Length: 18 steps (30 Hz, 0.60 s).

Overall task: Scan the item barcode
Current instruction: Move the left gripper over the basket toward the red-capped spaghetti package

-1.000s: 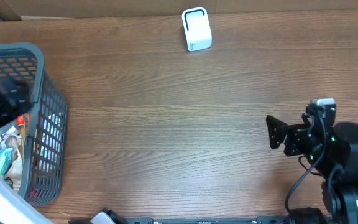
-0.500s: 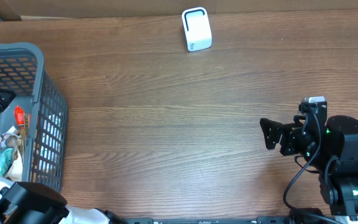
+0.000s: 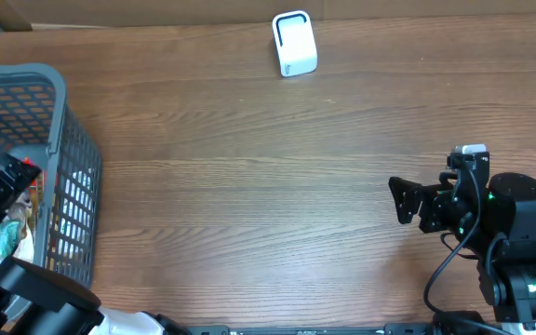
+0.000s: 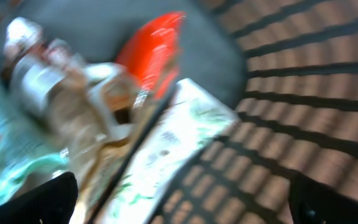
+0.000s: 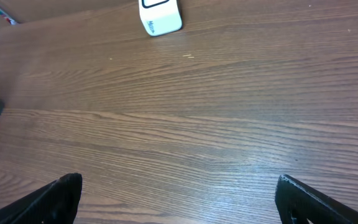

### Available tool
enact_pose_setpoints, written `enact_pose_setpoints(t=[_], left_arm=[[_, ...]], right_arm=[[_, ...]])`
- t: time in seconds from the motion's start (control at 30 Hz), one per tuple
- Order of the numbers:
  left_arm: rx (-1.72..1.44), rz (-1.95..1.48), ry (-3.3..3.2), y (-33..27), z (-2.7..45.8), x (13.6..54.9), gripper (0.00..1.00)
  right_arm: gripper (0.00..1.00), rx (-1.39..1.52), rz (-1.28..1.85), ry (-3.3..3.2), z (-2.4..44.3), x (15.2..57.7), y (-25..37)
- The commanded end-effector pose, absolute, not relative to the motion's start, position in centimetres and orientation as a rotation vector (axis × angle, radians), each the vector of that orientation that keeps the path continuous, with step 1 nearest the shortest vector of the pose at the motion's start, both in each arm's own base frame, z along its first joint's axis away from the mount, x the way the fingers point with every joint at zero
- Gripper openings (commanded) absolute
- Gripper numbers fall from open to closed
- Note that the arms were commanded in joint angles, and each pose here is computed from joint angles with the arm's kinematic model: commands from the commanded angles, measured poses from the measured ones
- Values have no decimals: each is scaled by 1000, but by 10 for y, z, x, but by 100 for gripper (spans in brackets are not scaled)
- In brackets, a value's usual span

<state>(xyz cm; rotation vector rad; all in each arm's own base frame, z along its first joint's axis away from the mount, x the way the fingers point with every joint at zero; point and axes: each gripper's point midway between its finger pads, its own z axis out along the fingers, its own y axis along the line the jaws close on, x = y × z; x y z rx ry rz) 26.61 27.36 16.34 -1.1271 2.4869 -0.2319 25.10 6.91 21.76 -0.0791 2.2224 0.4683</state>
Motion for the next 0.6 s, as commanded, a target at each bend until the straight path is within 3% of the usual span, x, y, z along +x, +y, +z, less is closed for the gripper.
enact_pose_setpoints(t=[0.0, 0.33, 0.57], left_arm=[[-1264, -100, 2481, 288, 150, 250, 100], [-1317, -142, 2349, 299, 154, 269, 100], [-1074, -74, 2378, 300, 162, 298, 96]], right_arm=[[100, -94, 491, 2187, 232, 252, 73], [100, -93, 489, 2187, 232, 252, 73], [100, -93, 489, 2190, 231, 252, 73]])
